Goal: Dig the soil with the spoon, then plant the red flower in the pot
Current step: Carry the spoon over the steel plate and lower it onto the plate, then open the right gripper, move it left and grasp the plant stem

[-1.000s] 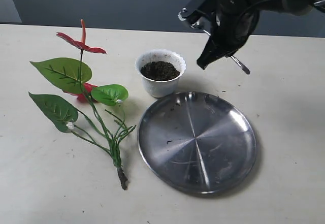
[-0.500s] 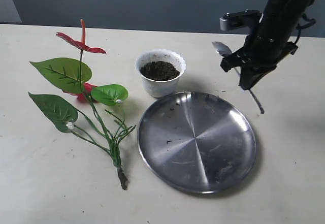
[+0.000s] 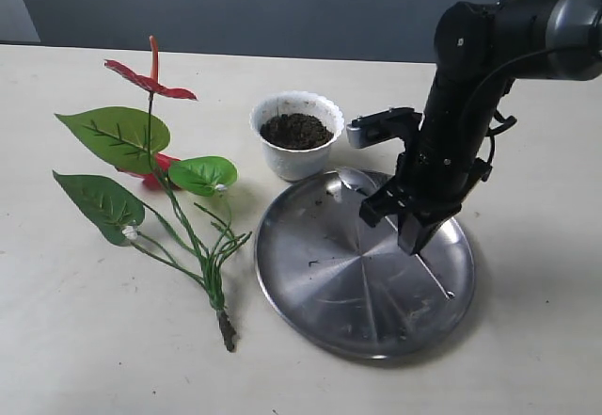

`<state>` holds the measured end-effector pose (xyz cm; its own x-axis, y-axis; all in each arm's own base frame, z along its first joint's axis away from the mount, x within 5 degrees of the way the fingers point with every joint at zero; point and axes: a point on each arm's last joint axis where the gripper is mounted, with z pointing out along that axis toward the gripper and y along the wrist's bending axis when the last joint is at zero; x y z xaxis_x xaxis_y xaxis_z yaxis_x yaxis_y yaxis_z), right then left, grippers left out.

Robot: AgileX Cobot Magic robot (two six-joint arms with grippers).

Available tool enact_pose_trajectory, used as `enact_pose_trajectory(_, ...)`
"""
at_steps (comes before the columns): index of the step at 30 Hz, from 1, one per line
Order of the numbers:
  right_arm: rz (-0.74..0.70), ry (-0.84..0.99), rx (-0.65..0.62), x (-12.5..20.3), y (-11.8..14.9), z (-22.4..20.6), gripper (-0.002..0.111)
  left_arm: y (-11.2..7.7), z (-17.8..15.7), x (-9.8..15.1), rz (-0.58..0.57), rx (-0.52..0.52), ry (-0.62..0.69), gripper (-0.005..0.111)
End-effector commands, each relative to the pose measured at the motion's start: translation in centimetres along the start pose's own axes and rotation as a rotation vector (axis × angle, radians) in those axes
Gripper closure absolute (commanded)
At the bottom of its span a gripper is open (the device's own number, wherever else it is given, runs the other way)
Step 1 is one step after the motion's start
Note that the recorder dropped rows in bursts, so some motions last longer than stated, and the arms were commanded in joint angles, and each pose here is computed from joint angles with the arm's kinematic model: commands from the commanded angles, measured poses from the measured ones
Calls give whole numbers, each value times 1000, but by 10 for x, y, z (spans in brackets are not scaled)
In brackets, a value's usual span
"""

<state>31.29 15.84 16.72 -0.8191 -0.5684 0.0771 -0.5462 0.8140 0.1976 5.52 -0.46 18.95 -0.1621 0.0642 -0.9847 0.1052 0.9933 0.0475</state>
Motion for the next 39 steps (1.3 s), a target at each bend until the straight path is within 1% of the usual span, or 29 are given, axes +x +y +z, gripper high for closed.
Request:
enact_pose_trajectory(1, -45, -86, 43, -7, 5, 1, 109, 0, 0, -2, -5, 6, -17, 106)
enact_pose_trajectory(6, -67, -127, 56, -12, 11, 2, 109, 0, 0, -2, -5, 6, -17, 106)
enact_pose_trajectory(16, -70, -112, 50, -11, 13, 2, 109, 0, 0, -2, -5, 6, -17, 106)
enact_pose_trajectory(22, -59, -105, 22, -10, 16, 2, 109, 0, 0, -2, -5, 6, -17, 106)
enact_pose_trajectory(24, -52, -109, 8, -11, 17, 2, 105, 0, 0, -2, -5, 6, -17, 106)
enact_pose_trajectory(25, -49, -110, 4, -11, 17, 2, 101, 0, 0, -2, -5, 6, -17, 106)
enact_pose_trajectory(27, -48, -110, 3, -11, 18, 2, 90, 0, 0, -2, -5, 6, -17, 106)
enact_pose_trajectory(30, -49, -110, 4, -11, 17, 2, 69, 0, 0, -2, -5, 6, -17, 106)
enact_pose_trajectory(32, -47, -94, -5, -9, 18, 2, 60, 0, 0, -2, -5, 6, -17, 106)
enact_pose_trajectory(34, -13, -69, -69, -6, 24, 1, 60, 0, 0, -2, -5, 6, -17, 106)
enact_pose_trajectory(36, 5, -56, -173, -4, 35, -3, 62, 0, 0, -2, -5, 6, -17, 106)
enact_pose_trajectory(39, -48, -101, -276, -5, 59, -10, 64, 0, 0, -2, -5, 6, -17, 106)
